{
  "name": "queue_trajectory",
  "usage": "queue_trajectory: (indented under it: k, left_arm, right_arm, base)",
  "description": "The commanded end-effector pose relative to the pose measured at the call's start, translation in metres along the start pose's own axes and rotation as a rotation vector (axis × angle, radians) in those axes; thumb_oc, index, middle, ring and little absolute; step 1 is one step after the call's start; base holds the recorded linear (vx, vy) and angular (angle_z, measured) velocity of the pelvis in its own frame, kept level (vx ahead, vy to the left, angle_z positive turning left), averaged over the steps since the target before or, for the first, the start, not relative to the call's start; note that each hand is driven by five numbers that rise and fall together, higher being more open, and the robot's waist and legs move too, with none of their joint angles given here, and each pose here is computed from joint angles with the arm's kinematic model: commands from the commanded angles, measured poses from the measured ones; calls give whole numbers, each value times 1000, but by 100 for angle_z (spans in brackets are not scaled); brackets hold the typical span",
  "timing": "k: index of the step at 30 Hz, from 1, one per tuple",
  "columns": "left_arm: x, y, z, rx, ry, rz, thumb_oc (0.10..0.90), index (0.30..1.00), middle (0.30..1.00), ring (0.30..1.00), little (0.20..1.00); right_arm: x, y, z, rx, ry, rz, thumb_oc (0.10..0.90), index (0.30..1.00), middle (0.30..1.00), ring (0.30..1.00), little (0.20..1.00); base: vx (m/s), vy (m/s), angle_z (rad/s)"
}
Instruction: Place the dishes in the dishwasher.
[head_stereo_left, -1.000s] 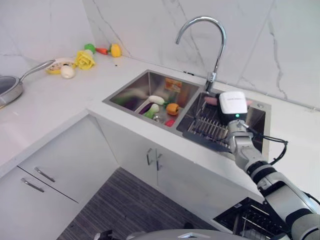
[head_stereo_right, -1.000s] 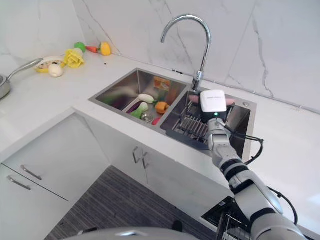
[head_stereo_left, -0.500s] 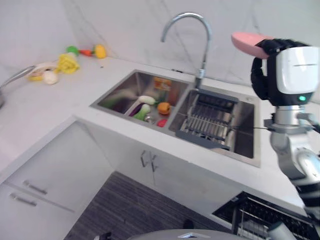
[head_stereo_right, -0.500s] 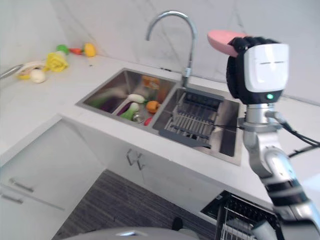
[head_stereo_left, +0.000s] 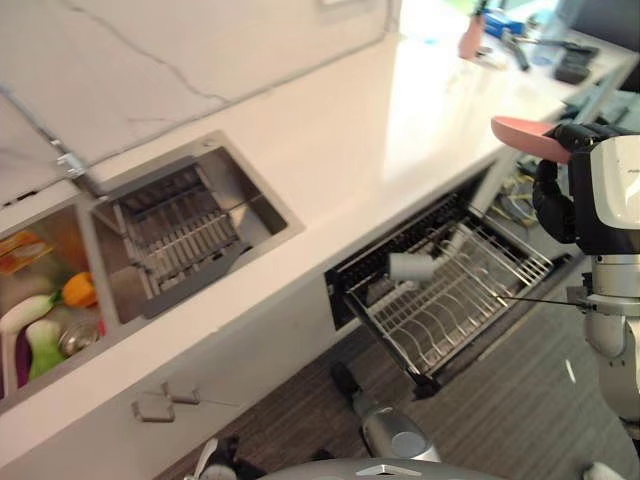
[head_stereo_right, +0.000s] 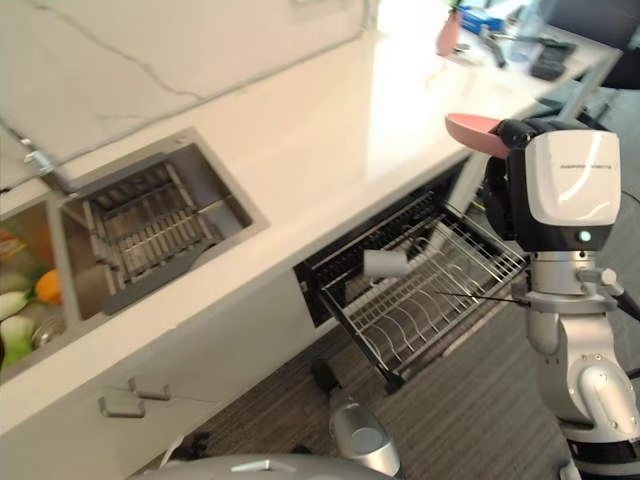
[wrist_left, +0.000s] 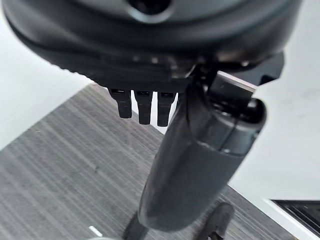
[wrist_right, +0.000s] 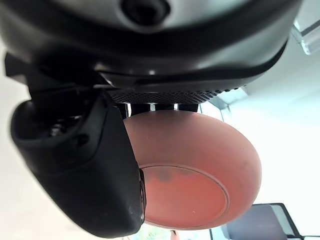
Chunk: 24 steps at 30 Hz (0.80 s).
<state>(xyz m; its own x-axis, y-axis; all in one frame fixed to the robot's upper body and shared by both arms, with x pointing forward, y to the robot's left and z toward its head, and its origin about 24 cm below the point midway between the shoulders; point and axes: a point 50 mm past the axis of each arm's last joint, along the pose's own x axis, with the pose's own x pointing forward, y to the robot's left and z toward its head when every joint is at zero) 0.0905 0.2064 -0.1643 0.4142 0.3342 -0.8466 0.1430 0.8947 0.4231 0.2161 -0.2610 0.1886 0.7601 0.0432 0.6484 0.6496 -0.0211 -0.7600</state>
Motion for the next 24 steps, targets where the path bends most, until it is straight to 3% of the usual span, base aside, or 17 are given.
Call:
queue_trajectory:
  k: [1, 11, 19, 24]
  left_arm:
    - [-2, 0, -11, -3, 30, 17, 800, 900, 900, 900, 900]
    - [2, -2, 19, -3, -70, -19, 800, 900, 900, 900, 900]
    - [4, 1, 24, -6, -72, -5, 800, 900, 900, 900, 900]
    - [2, -5, 19, 19, -59, -24, 800, 900, 900, 900, 900]
  right_arm:
    - [30, -17, 20, 36, -140, -123, 400, 300, 300, 300, 300]
    - [42, 46, 15, -9, -115, 130, 400, 300, 300, 300, 300]
    - [27, 107, 14, 8, -58, 427, 400, 300, 300, 300, 300]
    - [18, 119, 29, 32, -123, 485, 400, 300, 300, 300, 300]
  base:
    - [-77, 59, -85]
    - [-119, 36, -11]
    - [-60, 2, 76]
    - [6, 11, 49]
